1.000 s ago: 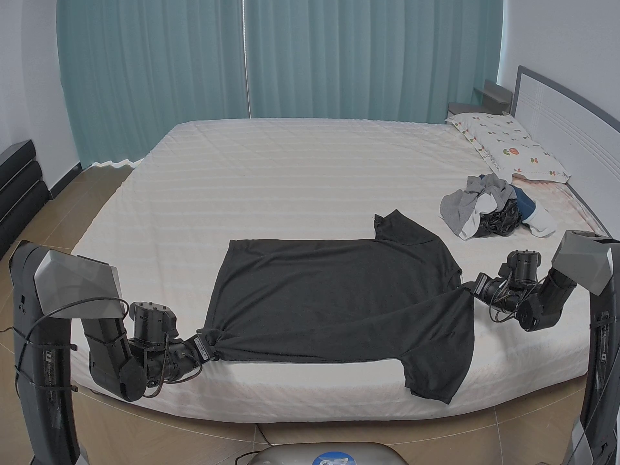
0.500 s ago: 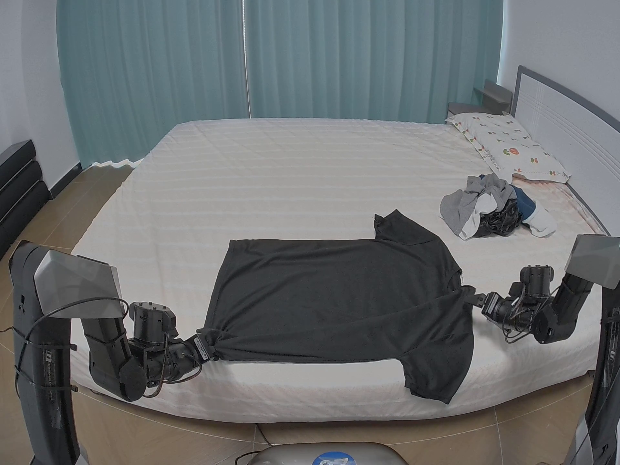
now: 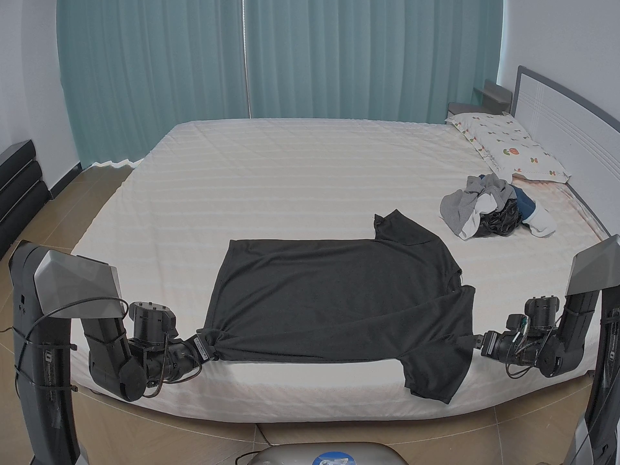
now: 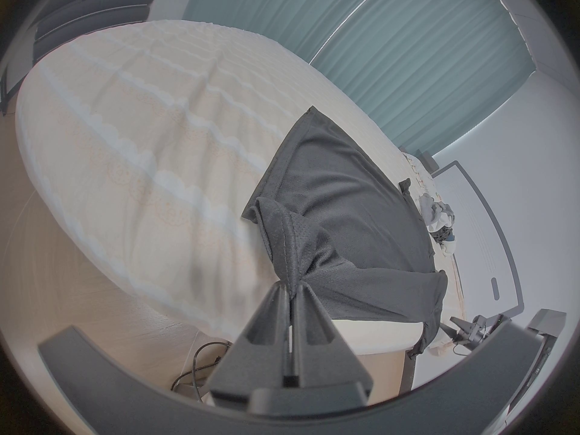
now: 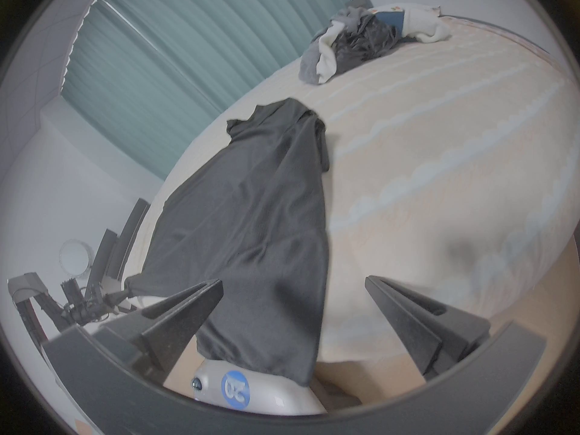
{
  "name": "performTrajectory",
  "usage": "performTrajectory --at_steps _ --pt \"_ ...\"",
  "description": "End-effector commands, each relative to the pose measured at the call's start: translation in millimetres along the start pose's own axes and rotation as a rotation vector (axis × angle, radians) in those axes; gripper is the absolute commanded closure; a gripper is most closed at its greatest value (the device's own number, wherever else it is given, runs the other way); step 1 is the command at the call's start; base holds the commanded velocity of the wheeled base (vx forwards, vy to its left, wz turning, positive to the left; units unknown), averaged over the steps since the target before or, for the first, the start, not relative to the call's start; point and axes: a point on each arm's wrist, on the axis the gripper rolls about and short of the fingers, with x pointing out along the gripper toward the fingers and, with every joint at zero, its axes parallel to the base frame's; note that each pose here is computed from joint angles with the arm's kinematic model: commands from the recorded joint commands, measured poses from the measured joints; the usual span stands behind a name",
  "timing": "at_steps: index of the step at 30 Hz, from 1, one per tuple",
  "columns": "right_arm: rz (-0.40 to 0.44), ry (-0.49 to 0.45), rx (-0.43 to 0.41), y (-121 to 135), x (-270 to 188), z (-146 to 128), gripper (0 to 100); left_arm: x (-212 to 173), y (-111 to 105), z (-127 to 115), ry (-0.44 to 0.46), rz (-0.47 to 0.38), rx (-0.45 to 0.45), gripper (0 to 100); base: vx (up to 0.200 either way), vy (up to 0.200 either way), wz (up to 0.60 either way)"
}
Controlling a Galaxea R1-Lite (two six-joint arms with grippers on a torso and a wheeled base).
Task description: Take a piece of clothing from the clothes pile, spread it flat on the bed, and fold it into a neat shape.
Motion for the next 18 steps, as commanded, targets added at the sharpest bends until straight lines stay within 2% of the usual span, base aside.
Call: performTrajectory --at_steps 1,5,12,18 --pt "0.009 0.052 -0.008 4.8 3.1 -13.0 0 0.0 0.0 0.0 0.000 0.000 0.000 100 0.000 0.000 0.00" --pt "0.006 0.060 -0.012 4.7 5.4 -15.9 0 0.0 0.0 0.0 0.000 0.000 0.000 100 0.000 0.000 0.00" --pt "0.041 0.004 -0.055 4.1 15.7 -20.7 0 0.2 -0.2 0.3 -0.001 -0.001 -0.002 100 0.000 0.000 0.00" --pt "0.047 -0.003 -0.053 6.2 17.1 -21.6 0 0.2 -0.2 0.3 -0.001 -0.001 -0.002 100 0.000 0.000 0.00"
